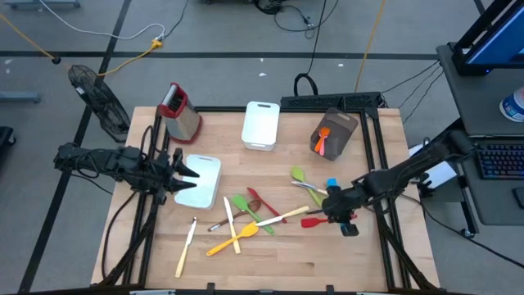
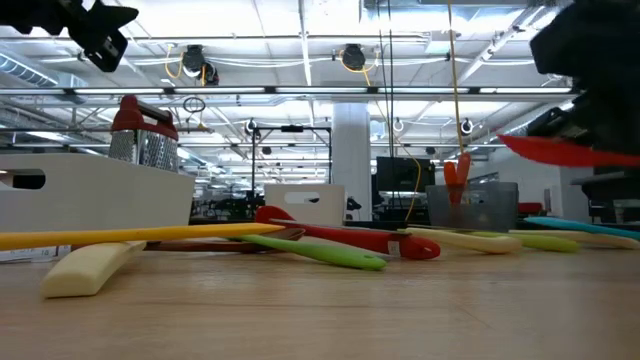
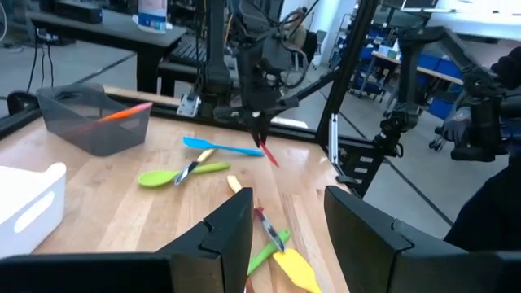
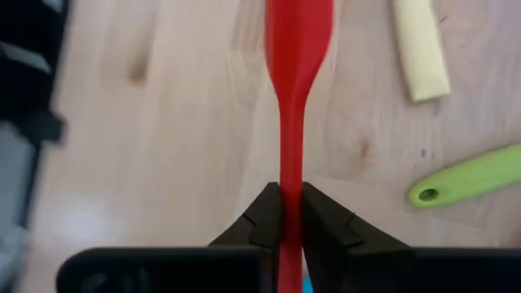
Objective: Pick & Place Kitchen Items
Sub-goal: Put the red spatula into the black bin
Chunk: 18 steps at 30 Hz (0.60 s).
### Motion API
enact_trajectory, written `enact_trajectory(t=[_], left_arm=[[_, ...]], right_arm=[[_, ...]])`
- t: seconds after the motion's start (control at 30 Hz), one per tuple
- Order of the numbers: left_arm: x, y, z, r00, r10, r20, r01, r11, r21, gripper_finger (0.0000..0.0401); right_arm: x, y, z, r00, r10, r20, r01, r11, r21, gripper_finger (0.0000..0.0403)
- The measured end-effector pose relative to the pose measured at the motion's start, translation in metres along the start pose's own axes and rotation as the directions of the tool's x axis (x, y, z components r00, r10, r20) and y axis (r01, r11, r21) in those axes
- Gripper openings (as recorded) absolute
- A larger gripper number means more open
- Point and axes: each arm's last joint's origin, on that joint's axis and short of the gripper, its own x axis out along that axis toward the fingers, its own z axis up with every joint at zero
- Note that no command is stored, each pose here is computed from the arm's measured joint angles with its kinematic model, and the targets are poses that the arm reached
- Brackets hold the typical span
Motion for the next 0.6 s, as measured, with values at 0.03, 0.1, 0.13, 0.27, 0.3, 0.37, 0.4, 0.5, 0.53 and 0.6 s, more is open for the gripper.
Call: enact_trajectory(t=[0.03, 0.1, 0.13, 0.27, 0.3, 0.37, 0.4, 0.5, 0.53, 0.6], left_arm=[[0.0, 0.0, 0.001, 1.0, -0.002, 0.007, 0.002, 1.0, 0.005, 0.0157], [0.0, 0.0, 0.001, 1.0, -0.003, 0.013, 0.003, 1.0, 0.016, 0.0157], [0.0, 0.0, 0.002, 1.0, -0.004, 0.016, 0.003, 1.0, 0.023, 0.0157], [0.0, 0.0, 0.002, 1.0, -0.004, 0.017, 0.003, 0.999, 0.041, 0.0157], [0.0, 0.0, 0.002, 1.0, -0.004, 0.017, 0.003, 0.999, 0.045, 0.0157], [0.0, 0.0, 0.002, 1.0, -0.004, 0.018, 0.003, 0.999, 0.049, 0.0157], [0.0, 0.0, 0.002, 1.0, -0.004, 0.017, 0.003, 0.999, 0.049, 0.0157], [0.0, 0.0, 0.002, 1.0, -0.006, 0.017, 0.005, 0.999, 0.049, 0.0157], [0.0, -0.001, 0.002, 1.0, -0.011, 0.016, 0.01, 0.999, 0.049, 0.0157], [0.0, -0.001, 0.002, 1.0, -0.027, 0.012, 0.026, 0.998, 0.05, 0.0157]], right_arm=[[-0.004, 0.0, 0.001, 1.0, 0.008, 0.023, -0.009, 0.999, 0.044, 0.0023], [-0.011, 0.001, 0.004, 0.996, 0.024, 0.082, -0.035, 0.99, 0.138, 0.0022], [-0.015, 0.001, 0.006, 0.992, 0.033, 0.118, -0.054, 0.982, 0.179, 0.002], [-0.032, 0.0, 0.017, 0.955, 0.071, 0.287, -0.162, 0.939, 0.305, 0.0014], [-0.036, -0.001, 0.02, 0.942, 0.076, 0.328, -0.193, 0.92, 0.341, 0.0014], [-0.044, -0.004, 0.026, 0.909, 0.083, 0.409, -0.264, 0.872, 0.411, 0.0014], [-0.048, -0.005, 0.029, 0.892, 0.083, 0.445, -0.301, 0.843, 0.446, 0.0014], [-0.06, -0.011, 0.036, 0.837, 0.076, 0.541, -0.406, 0.749, 0.523, 0.0014], [-0.063, -0.013, 0.038, 0.821, 0.069, 0.566, -0.437, 0.714, 0.547, 0.0014], [-0.069, -0.018, 0.041, 0.79, 0.03, 0.612, -0.486, 0.64, 0.596, 0.0014]])
